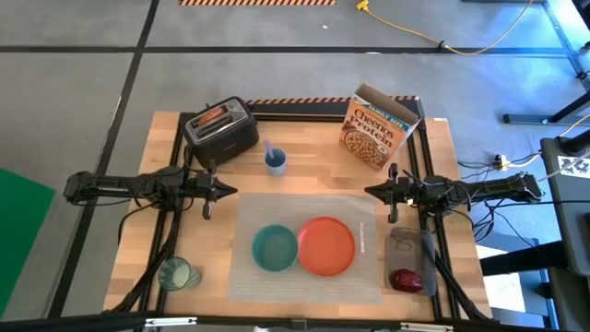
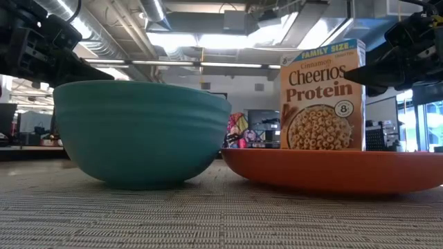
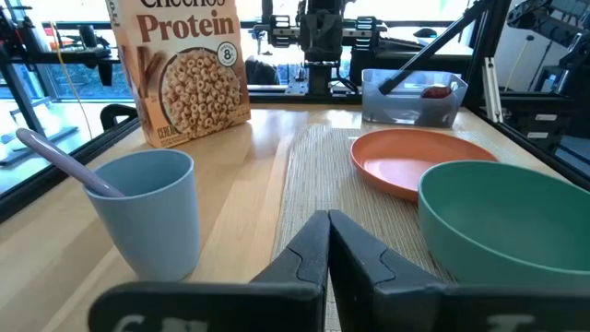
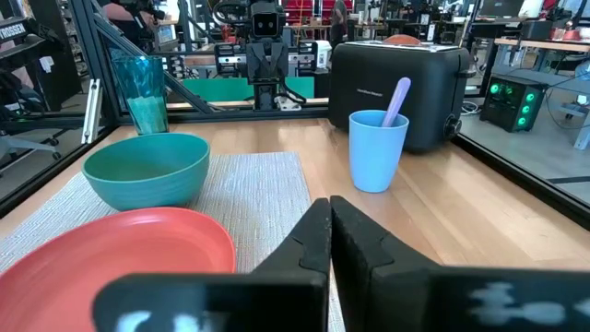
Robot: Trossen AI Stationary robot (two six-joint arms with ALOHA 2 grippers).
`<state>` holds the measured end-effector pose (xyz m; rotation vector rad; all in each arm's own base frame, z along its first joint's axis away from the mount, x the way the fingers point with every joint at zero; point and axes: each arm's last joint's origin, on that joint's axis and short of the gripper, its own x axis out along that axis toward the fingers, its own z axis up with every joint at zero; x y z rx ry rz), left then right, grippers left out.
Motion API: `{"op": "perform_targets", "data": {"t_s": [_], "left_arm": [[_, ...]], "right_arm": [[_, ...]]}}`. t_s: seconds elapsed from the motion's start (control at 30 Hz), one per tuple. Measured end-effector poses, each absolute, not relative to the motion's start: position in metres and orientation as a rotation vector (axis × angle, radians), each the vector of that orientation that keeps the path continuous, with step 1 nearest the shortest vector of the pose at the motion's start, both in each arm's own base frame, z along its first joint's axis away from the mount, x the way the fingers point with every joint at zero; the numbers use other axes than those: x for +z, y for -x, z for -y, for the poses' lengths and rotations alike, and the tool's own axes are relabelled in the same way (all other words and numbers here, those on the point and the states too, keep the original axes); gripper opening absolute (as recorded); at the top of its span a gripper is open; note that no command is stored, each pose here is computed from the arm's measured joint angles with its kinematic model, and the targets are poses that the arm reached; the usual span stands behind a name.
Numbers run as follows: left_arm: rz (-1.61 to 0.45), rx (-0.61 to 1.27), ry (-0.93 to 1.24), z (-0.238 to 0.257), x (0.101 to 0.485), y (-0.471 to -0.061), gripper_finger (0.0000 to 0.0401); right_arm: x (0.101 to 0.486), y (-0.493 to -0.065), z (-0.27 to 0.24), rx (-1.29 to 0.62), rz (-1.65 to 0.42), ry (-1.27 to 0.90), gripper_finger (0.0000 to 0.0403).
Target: Arrange a breakfast setting
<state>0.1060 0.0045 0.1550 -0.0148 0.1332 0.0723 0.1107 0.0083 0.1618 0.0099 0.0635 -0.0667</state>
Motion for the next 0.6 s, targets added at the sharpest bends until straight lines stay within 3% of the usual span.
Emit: {"op": "perform_targets", "data": {"t_s": [0.2, 0.6], "left_arm": [[-0.134, 0.073, 0.015, -0.0045, 0.1549, -0.106, 0.0002], [-0.079, 0.101, -0.064, -0.0054, 0.1605, -0.1065, 0.0002]], "right_arm": [[0.1624, -0.1108, -0.0084, -0.062, -0.061, 0.091, 0.0001], [0.1642, -0.1108, -0.013, 0.095, -0.039, 0.016, 0.0001]]}}
